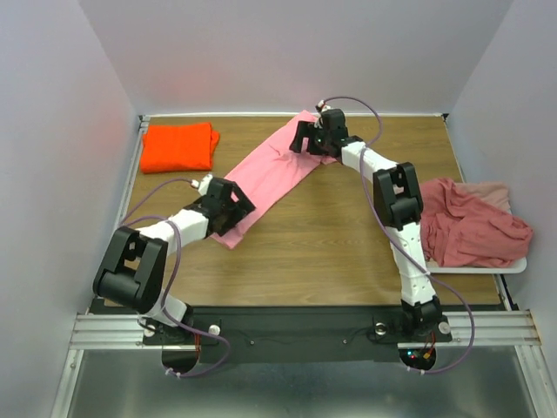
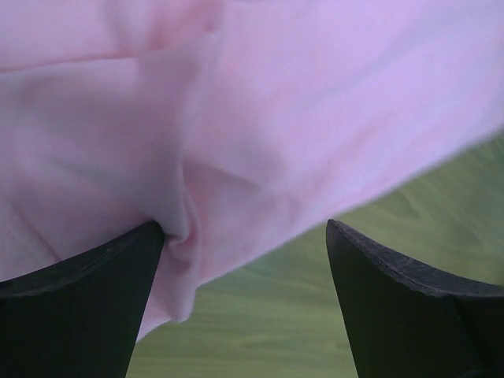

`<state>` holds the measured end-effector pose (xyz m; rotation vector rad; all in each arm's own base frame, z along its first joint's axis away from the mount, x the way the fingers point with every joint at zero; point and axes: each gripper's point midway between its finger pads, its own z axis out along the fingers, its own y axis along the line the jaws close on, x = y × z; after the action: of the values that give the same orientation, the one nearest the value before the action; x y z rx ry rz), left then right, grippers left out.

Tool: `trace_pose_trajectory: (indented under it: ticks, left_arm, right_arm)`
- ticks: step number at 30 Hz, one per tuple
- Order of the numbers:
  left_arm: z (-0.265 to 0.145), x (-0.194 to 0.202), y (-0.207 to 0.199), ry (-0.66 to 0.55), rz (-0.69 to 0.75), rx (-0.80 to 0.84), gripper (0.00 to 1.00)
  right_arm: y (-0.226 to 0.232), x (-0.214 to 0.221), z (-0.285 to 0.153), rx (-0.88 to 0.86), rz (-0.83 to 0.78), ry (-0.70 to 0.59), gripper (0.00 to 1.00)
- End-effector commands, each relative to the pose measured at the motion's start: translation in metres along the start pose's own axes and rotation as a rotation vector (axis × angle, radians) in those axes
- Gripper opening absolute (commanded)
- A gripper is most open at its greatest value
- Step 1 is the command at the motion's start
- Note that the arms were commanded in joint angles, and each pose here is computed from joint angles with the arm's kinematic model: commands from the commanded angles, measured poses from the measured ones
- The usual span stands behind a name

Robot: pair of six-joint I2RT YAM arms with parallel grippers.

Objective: Fold and stack the t-shirts
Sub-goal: Fold the tshirt

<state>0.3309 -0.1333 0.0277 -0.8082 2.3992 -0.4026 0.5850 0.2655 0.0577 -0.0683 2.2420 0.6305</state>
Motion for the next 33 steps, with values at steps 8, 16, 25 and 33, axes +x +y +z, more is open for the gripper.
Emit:
trace_pose_trajectory:
  ticks: [8, 16, 25, 33]
  left_arm:
    - [-0.055, 0.223, 0.016, 0.605, 0.062, -0.092, 0.98]
    - [-0.075, 0.245, -0.020, 0.590, 0.168, -0.057, 0.98]
    - [-0.124, 0.192, -0.101, 0.376, 0.209, 0.154, 0.98]
    - [-0.154, 0.143, -0.050, 0.199, 0.114, 0.064, 0.98]
  right_arm:
    - [0.023, 0.004, 0.070, -0.218, -0.008, 0.008, 1.00]
    - [0.033, -0.019, 0.071, -0.261, -0.033, -0.082, 1.00]
    - [0.097, -0.090, 0.003, -0.414, -0.096, -0.180, 1.00]
    - [0.128, -0.135, -0.106, -0.379, -0.106, -0.250, 1.00]
